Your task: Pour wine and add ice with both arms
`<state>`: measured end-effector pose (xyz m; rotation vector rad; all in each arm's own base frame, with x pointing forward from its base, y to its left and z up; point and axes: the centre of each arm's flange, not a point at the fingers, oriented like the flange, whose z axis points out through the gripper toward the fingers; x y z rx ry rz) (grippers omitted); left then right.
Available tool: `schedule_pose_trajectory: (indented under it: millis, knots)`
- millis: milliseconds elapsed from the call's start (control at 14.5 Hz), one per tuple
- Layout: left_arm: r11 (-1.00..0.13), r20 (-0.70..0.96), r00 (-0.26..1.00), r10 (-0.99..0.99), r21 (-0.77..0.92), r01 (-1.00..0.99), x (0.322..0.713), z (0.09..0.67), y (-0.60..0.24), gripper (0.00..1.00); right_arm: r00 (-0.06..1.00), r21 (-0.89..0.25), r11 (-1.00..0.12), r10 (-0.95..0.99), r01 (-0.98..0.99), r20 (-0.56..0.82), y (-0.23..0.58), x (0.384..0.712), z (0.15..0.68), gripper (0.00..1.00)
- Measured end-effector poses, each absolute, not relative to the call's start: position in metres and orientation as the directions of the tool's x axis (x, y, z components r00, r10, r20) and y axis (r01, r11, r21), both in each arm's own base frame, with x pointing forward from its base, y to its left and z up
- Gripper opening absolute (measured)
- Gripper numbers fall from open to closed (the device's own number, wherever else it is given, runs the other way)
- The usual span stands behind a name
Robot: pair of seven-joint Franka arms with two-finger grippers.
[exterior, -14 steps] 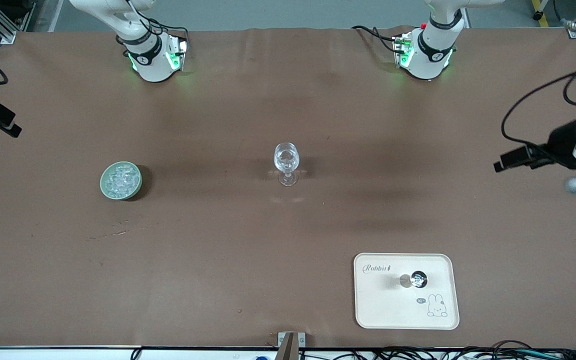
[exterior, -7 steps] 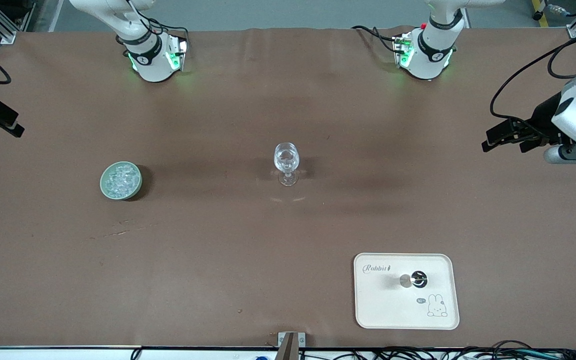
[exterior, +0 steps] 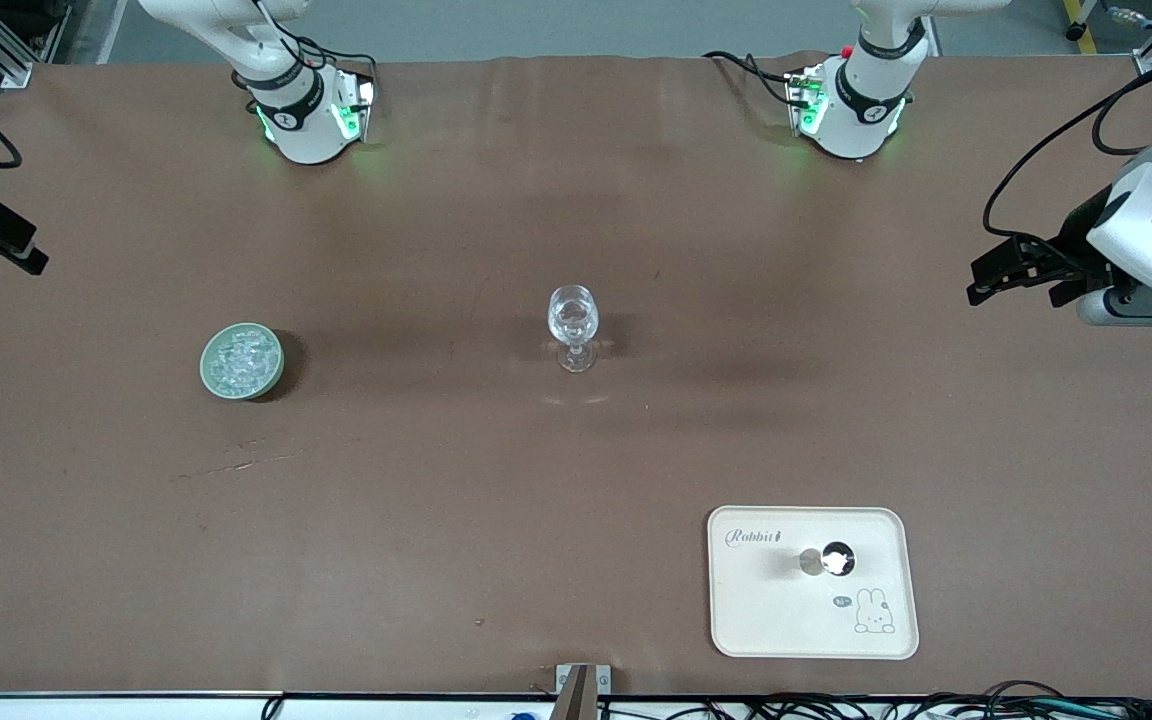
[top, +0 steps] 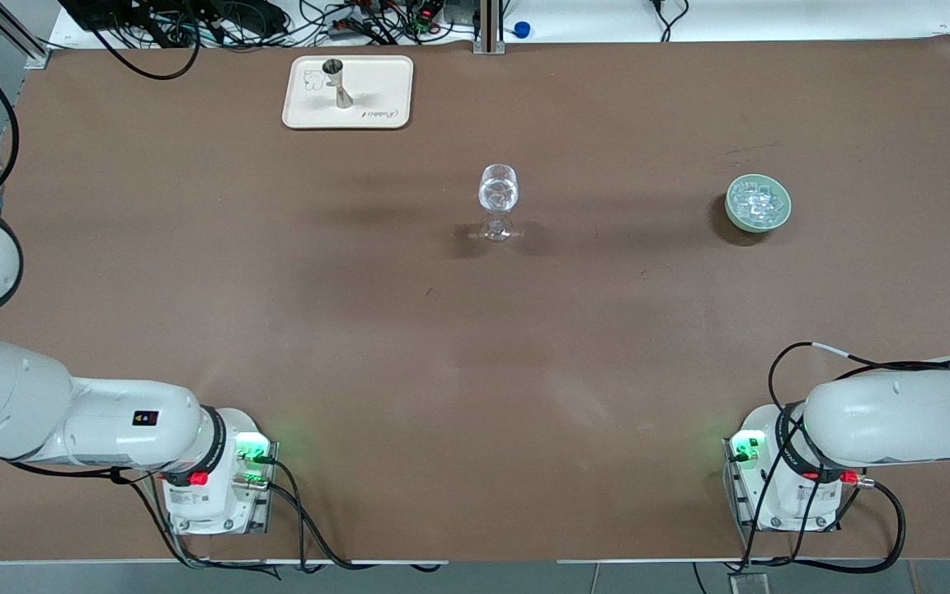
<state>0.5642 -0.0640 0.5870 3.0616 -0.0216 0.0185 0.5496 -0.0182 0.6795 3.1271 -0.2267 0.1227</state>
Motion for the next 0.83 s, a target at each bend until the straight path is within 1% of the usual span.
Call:
schedule_pose_trajectory:
  millis: [483, 828]
  knots:
    - [-0.997, 0.005, 1.000, -0.003, 0.075, -0.004, 0.566, 0.583, -0.070, 0.99, 0.986, -0.002, -0.990, -0.144, -0.144, 0.079, -0.018, 0.550, 0.680, 1.00]
    - [-0.998, 0.023, 0.999, -0.035, 0.059, -0.036, 0.565, 0.584, -0.086, 0.99, 0.985, -0.003, -0.990, -0.144, -0.144, 0.092, -0.018, 0.551, 0.681, 1.00]
